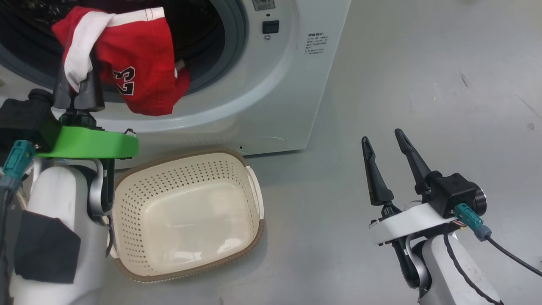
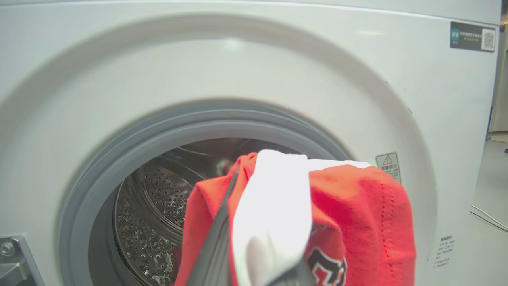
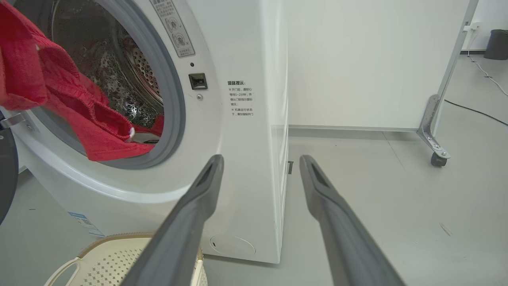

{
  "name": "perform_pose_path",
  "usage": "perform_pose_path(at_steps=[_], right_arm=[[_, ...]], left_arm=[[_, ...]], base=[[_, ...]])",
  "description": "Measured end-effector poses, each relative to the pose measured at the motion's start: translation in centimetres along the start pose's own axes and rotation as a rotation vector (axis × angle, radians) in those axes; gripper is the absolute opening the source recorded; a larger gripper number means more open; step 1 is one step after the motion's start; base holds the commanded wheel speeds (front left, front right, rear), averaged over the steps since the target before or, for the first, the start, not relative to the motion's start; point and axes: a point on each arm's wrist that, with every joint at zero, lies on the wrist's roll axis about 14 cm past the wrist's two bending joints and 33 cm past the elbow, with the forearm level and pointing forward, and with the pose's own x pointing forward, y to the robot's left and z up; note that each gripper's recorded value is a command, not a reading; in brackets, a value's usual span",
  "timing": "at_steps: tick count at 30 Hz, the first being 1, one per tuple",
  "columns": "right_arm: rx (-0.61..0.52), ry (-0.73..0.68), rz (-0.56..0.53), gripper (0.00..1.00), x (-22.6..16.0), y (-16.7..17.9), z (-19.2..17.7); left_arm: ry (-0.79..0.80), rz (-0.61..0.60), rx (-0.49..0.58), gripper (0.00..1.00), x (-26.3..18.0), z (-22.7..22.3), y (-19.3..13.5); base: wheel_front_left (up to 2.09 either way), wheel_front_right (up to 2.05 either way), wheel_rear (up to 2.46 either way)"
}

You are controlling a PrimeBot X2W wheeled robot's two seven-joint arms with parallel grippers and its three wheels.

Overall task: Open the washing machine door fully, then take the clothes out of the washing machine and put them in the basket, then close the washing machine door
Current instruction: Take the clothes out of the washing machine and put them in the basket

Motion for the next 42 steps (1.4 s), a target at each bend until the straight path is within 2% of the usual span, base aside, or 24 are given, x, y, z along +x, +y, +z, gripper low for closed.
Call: perform_pose_path(at_steps=[9,17,28,42], right_arm=[[0.001,-0.036,0.018,1.00,-1.0,0.9,1.5],[0.004,-0.048,0.020,1.00,-1.5,1.1,1.9],[0.004,-0.035,0.056,1.00,-1.3,1.9,1.3],[0.023,0.004,0.065,1.00,0.0,1.9,-0.5]], left_arm=[[-0.156,-0.011,0.038,0.00,-1.3,6.3,-0.8],[-0.161,0.006,0.035,0.00,-3.2,6.7,-0.7],[0.029,0.012,0.005,0.00,-6.1,1.0,-1.0],[0.427,0.101,-0.067,0.00,-11.0,-10.7,1.0]], base=[[0.00,0.00,0.00],[0.00,0.00,0.00],[0.00,0.00,0.00],[0.00,0.00,0.00]])
